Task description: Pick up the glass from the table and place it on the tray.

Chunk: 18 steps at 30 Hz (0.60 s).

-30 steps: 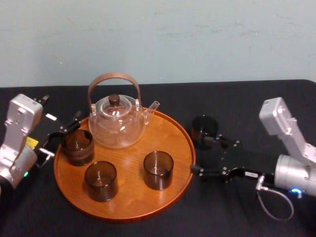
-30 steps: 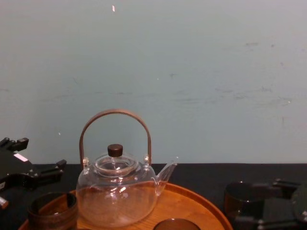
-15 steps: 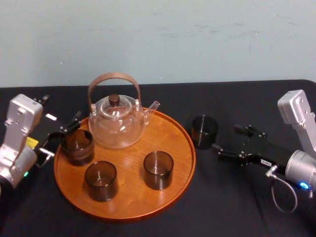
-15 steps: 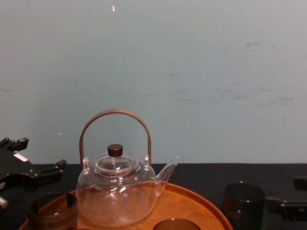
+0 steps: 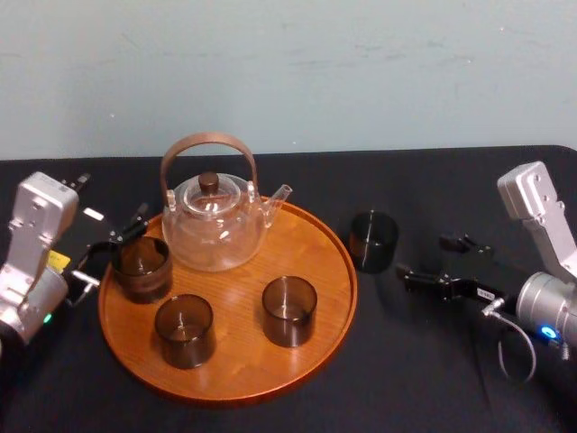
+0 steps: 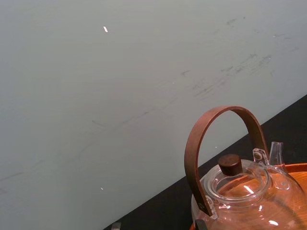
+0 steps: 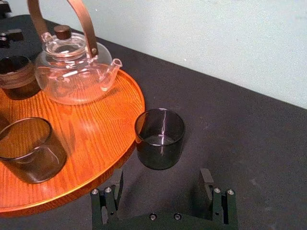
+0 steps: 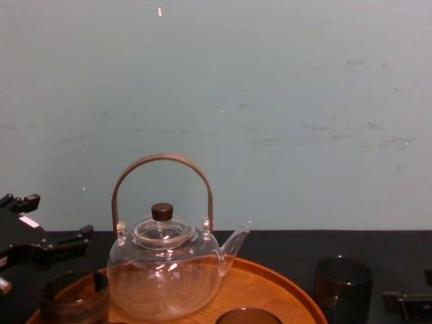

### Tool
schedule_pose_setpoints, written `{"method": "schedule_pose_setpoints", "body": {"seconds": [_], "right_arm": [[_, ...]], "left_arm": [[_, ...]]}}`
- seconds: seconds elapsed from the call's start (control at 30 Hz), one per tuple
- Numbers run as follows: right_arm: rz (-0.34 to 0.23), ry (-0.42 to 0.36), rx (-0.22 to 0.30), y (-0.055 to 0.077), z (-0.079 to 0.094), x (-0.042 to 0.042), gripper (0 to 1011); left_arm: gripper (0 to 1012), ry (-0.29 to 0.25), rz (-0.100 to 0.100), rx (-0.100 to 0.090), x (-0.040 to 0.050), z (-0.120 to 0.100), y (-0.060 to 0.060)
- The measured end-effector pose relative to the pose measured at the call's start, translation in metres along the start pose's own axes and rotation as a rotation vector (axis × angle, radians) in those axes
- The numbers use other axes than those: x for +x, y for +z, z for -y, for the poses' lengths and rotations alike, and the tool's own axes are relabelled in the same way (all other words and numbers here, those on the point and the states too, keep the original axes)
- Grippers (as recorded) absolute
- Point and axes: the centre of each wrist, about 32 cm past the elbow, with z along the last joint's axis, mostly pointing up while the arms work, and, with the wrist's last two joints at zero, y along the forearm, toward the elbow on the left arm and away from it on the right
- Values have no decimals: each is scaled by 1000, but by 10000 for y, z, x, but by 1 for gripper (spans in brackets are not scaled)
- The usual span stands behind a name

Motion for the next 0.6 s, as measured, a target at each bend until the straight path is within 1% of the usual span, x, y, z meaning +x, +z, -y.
{"method": "schedule_pose_setpoints", "body": {"seconds": [0.3,0.47,0.53,0.6], "right_arm": [[-6,9,-30,57,-170,19,1002],[-4,13,-34,96,-254,27,1002],[-2,11,-38,124,-314,39,1002],[-2,10,-38,132,-328,42,1002]], "left_arm": [[1001,0,0,0,0,0,0],[1001,0,0,0,0,0,0],[1001,0,0,0,0,0,0],[1001,0,0,0,0,0,0]]}}
